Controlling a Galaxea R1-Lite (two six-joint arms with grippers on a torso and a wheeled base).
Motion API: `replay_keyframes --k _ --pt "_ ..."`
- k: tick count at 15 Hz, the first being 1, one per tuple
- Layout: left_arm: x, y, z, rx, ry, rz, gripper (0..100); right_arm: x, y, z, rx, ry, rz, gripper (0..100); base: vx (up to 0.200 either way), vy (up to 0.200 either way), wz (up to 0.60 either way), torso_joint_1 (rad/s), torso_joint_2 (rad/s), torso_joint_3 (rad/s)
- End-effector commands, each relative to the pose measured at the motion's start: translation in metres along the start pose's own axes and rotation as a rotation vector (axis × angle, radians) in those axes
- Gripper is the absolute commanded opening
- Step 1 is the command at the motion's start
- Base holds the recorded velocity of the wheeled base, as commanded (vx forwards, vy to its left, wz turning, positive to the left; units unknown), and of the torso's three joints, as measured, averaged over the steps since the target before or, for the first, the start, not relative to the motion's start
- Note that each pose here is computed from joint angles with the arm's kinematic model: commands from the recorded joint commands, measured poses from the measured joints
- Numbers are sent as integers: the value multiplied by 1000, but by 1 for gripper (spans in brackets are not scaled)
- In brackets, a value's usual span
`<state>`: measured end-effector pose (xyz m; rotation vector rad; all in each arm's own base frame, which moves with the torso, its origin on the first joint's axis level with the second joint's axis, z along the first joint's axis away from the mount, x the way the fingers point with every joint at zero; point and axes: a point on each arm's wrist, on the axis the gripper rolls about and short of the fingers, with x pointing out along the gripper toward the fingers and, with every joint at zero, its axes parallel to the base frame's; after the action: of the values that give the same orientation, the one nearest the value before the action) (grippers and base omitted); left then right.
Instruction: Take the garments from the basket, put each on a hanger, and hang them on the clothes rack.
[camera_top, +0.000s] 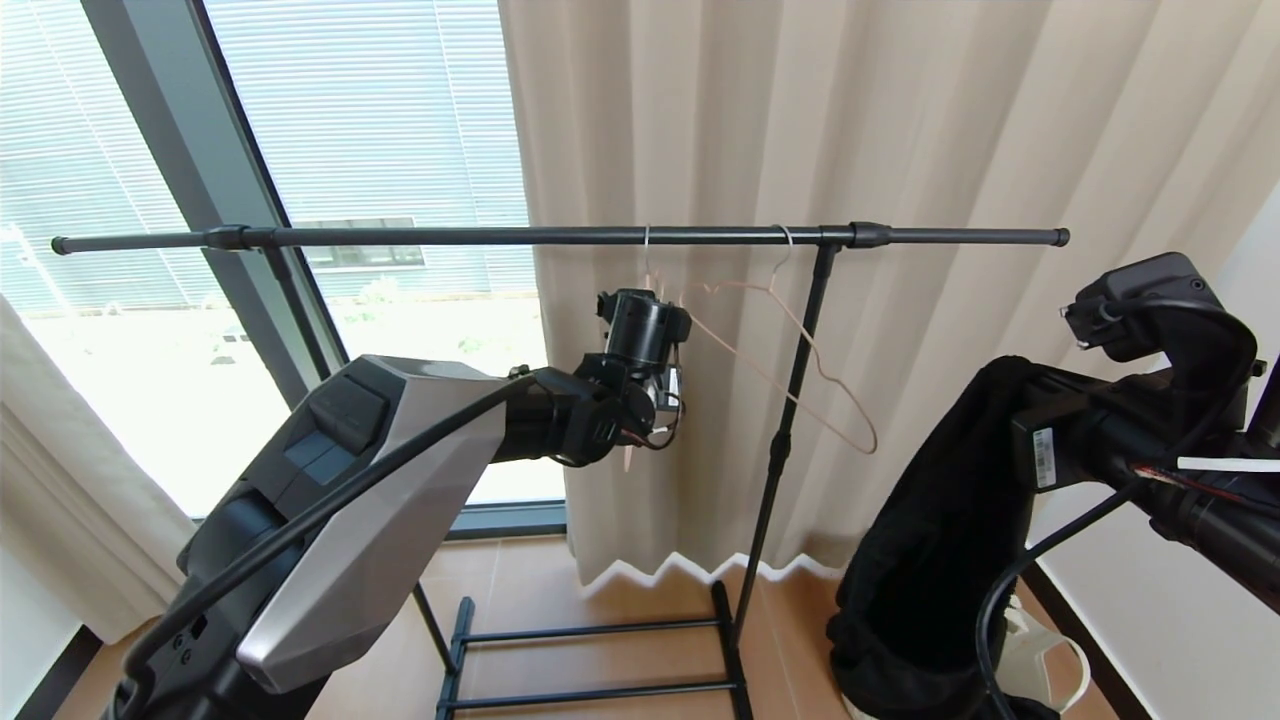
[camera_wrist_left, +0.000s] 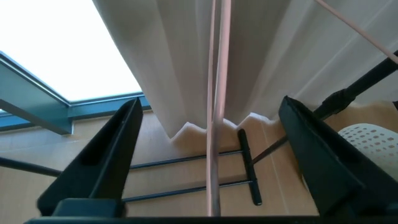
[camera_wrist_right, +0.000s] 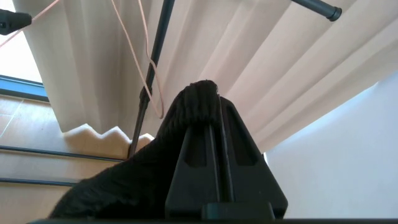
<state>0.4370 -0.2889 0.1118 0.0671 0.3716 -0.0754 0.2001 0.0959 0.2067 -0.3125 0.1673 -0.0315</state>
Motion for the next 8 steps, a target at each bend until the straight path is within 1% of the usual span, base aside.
replay_keyframes --k 1,5,8 --pt "-1 0 1 -2 -3 0 0 1 1 -2 -5 7 2 0 0 0 0 0 0 0" --pt "-3 1 6 -8 -11 0 0 1 1 -3 -7 10 3 0 0 0 0 0 0 0" --pt "-18 8 22 -33 -35 12 0 1 1 -2 -6 9 2 0 0 0 0 0 0 0"
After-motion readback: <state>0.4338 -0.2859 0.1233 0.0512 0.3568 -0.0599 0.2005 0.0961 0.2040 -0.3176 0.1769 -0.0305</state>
